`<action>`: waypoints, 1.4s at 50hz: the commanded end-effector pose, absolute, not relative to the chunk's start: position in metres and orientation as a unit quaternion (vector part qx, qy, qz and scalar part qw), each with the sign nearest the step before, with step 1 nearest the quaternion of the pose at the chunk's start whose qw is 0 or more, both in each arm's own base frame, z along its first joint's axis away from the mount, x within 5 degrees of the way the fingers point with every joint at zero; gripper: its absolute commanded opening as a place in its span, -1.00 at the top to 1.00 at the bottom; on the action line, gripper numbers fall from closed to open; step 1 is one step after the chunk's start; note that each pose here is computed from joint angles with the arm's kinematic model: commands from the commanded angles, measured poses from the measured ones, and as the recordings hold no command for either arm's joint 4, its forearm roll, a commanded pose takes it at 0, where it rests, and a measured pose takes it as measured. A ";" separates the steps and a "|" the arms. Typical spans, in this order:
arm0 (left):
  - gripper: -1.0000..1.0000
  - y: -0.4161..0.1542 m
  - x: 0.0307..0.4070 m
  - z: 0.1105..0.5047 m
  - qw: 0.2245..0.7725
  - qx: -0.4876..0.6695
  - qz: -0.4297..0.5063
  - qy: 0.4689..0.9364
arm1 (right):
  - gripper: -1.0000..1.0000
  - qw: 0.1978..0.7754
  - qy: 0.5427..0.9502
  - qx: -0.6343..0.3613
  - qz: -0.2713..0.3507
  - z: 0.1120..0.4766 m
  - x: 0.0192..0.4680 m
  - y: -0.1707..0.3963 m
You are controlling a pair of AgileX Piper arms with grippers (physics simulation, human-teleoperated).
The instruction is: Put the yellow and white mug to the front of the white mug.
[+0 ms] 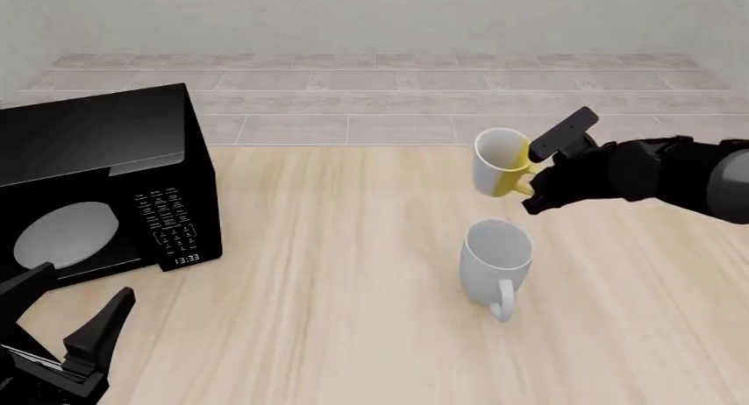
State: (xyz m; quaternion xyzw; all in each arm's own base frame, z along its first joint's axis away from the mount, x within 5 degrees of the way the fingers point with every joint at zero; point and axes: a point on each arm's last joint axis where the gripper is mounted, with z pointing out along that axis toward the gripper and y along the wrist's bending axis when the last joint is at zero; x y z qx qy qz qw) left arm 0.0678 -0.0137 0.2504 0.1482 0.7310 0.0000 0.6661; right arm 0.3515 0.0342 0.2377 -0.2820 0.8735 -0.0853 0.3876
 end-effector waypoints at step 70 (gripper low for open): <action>-1.00 -0.014 0.068 0.250 0.666 0.148 0.000 0.731 | -1.00 0.317 0.903 -0.278 -0.085 0.151 0.416 0.016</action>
